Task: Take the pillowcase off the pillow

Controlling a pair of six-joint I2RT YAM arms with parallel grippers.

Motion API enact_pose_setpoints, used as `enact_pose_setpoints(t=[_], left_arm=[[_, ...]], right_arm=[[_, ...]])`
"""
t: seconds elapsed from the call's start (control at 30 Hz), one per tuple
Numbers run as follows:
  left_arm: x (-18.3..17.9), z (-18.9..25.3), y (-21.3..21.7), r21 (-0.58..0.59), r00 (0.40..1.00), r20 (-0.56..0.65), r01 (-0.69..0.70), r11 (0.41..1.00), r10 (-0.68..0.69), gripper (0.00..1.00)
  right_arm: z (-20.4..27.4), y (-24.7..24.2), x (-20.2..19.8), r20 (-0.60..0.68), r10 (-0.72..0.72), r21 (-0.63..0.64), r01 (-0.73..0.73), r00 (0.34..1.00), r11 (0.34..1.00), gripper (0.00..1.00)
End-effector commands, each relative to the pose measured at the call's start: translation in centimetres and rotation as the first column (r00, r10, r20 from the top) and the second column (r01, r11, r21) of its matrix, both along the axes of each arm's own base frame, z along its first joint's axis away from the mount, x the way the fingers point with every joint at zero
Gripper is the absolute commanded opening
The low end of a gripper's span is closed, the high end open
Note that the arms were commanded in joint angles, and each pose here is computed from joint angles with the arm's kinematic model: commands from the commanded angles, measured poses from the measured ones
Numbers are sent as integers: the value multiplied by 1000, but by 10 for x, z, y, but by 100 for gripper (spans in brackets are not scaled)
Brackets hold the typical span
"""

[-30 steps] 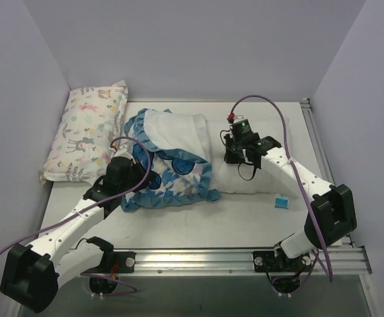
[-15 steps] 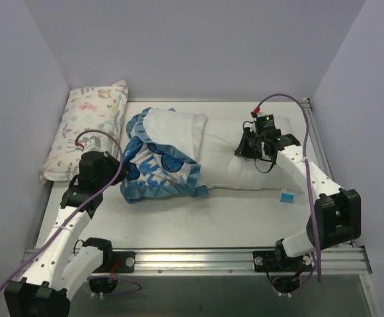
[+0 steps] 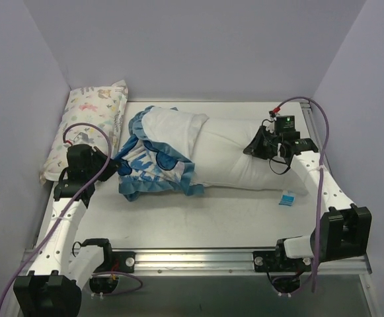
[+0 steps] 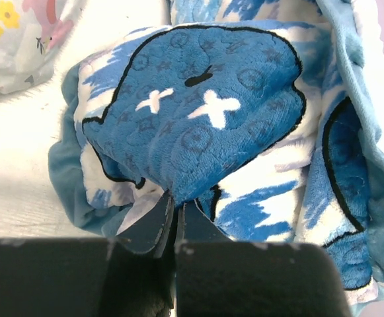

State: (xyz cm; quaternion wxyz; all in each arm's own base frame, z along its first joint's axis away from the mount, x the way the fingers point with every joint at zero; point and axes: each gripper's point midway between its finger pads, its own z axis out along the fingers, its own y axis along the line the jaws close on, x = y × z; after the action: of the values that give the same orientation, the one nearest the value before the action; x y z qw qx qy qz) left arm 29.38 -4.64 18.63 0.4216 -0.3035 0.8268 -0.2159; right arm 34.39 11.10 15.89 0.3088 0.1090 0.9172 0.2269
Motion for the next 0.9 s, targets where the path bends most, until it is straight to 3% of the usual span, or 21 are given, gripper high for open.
enact_pose_setpoints(t=[0.0,0.27,0.37,0.4,0.5,0.53,0.6,0.7,0.87], left_arm=[[25,35,52,118,978,126,-179,977,164,0],[32,30,32,80,989,132,-81,993,70,0],[35,26,18,83,992,124,-38,996,28,0],[35,26,14,84,992,126,-26,996,15,0],[35,22,-2,98,993,119,14,995,-26,0],[35,21,-5,98,993,116,21,995,-33,0],[35,21,-11,99,992,116,37,994,-48,0],[35,22,-19,100,990,120,57,993,-69,0],[36,22,-27,102,988,117,85,991,-97,0]], right_arm=[[7,-82,-7,34,-236,-237,237,971,942,0],[74,-78,-19,181,-212,-222,250,960,942,0],[90,-48,-23,213,-83,-243,135,974,961,0],[95,-36,-24,226,-40,-258,99,973,961,4],[94,4,-33,245,119,-295,-42,962,954,31],[95,28,-38,267,211,-312,-123,940,942,48],[88,49,-46,266,315,-352,-212,911,912,69],[75,82,-61,261,467,-472,-310,845,825,86],[33,99,-66,197,558,-628,-333,807,703,100]])
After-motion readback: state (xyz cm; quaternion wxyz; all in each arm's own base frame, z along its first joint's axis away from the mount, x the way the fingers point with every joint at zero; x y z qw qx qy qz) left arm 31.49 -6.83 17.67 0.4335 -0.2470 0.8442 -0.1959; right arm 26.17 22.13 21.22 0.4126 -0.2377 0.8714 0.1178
